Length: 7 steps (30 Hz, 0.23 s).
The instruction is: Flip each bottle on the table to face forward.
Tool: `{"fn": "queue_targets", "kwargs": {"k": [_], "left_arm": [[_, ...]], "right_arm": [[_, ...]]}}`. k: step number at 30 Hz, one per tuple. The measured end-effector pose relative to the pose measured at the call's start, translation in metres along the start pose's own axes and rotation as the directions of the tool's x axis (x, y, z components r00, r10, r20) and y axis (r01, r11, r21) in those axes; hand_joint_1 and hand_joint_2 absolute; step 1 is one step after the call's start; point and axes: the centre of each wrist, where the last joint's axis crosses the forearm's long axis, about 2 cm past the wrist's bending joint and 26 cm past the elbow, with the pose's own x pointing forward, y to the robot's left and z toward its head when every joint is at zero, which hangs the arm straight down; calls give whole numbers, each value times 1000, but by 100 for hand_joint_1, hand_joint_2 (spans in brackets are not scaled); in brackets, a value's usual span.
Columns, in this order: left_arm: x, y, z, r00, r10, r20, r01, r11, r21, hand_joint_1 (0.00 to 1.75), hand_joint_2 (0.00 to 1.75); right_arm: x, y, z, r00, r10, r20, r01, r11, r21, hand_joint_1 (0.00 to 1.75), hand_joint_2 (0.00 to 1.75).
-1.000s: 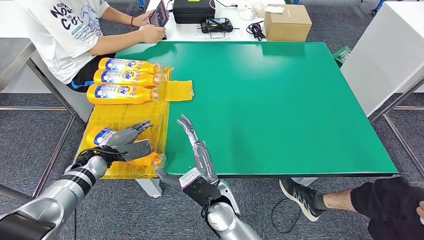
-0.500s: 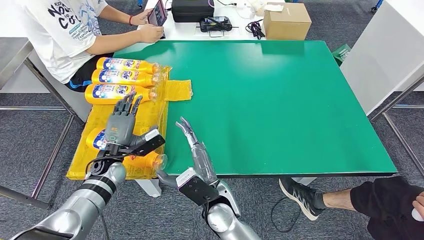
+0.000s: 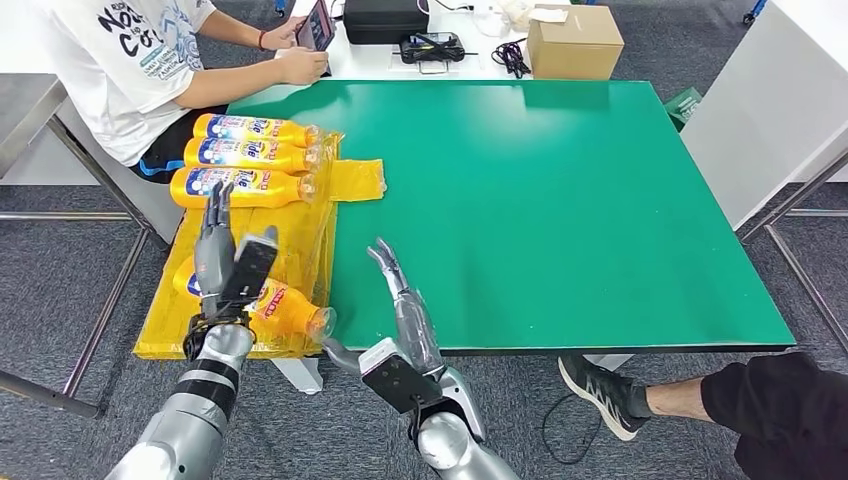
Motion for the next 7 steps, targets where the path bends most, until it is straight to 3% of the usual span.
{"fn": "queue_targets", "kwargs": {"k": [7], "left_arm": [[7,-7,0,998,52,-29,-51,999,9,0,0]], "right_arm": [[1,-2,2,1000,1,2,-1,1000,-14,0,175]]}}
